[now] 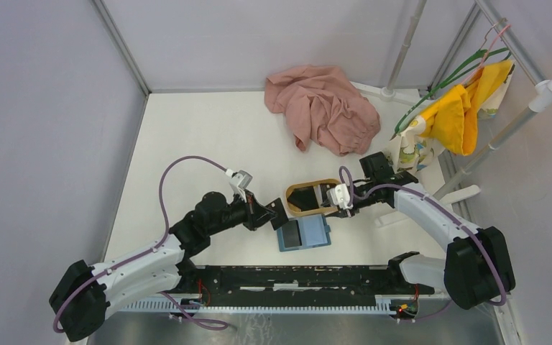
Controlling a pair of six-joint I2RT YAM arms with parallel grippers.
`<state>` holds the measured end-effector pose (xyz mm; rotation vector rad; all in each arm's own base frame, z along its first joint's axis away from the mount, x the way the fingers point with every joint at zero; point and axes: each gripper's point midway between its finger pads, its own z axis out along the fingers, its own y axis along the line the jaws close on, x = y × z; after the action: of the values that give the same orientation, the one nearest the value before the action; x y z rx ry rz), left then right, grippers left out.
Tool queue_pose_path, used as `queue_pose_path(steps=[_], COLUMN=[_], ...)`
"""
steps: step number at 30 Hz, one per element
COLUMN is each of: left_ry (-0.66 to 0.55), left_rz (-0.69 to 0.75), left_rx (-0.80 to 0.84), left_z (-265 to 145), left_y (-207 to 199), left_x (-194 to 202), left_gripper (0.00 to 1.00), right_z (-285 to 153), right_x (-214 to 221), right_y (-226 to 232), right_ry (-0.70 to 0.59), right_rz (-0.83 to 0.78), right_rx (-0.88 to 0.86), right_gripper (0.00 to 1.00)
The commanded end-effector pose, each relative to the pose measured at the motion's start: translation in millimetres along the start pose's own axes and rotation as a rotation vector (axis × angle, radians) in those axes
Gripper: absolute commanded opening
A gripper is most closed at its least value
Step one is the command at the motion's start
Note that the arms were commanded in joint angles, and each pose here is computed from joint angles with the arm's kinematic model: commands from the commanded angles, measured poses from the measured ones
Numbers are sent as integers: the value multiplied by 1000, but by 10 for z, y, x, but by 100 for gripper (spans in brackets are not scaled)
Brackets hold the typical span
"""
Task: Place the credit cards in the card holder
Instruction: Insert the credit card into the card holder.
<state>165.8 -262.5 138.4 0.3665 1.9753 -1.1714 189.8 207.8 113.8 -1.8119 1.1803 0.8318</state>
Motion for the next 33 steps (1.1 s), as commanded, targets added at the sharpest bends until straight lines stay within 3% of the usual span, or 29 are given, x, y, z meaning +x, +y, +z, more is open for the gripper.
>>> queue_pose_path(steps=[1, 21, 25, 33], left_ry=[-10, -56, -69, -44], left_rz=[51, -58, -88, -203], left_rx=[35, 48, 80, 125], left_z=[-37, -139, -129, -37], left_y=[-55, 59, 16, -38], left_x=[-23, 195, 197, 274], left_gripper=[2, 2, 2, 2], right_z=[34, 557, 620, 380], right_x=[49, 436, 505, 575], right_y=[156, 107, -106, -743], right_ry=[-11, 254, 314, 383], right_rz=[-177, -65, 7, 109], right_rx=[-66, -67, 47, 487], right_gripper=[39, 6, 4, 8])
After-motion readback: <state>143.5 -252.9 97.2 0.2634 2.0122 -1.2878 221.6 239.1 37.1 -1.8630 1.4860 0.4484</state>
